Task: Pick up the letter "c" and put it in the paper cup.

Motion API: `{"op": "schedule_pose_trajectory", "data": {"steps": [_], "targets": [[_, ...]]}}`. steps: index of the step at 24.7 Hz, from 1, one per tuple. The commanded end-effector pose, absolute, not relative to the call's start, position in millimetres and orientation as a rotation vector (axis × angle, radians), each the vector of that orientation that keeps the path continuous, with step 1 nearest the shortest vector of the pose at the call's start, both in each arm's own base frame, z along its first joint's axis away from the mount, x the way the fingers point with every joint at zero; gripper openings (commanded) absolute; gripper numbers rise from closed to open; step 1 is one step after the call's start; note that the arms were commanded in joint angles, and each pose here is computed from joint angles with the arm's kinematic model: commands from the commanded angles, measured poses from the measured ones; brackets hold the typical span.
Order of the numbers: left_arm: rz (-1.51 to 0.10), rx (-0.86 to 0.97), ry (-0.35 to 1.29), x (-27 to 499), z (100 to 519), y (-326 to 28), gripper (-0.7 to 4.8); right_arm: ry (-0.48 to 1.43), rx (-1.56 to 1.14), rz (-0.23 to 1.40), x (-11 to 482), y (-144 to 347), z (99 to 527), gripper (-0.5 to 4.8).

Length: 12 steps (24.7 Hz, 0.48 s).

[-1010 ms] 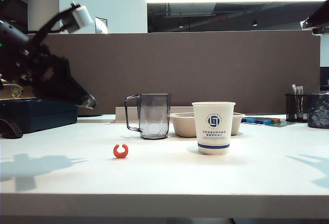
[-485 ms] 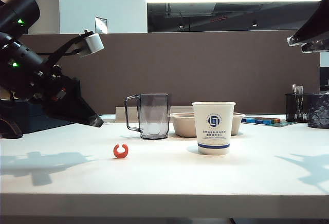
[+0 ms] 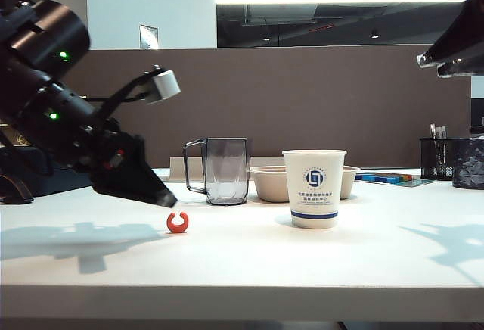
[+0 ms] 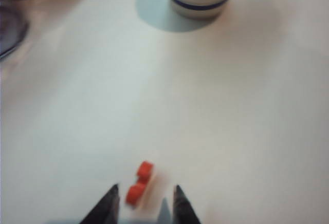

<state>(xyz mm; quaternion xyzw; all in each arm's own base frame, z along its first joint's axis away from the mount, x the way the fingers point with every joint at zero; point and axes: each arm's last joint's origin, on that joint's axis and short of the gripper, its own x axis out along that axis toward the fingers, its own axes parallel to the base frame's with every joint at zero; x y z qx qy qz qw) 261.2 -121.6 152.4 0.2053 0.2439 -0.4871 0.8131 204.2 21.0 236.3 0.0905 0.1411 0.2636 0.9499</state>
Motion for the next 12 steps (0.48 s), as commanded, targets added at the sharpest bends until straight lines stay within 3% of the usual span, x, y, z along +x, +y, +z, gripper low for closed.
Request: {"op": "schedule_pose_trajectory", "data": {"steps": [1,12], "targets": [[-1.052,0.484,0.522,263.1,149.1,-132.2,1.3,0.26,0.18,0.542,206.1,21.3,242.8,1.54],[-1.004,0.556,0.518,264.6,148.0,-130.9,1.3,0.273,0.181,0.551,205.7,23.3,241.7,1.54]]}}
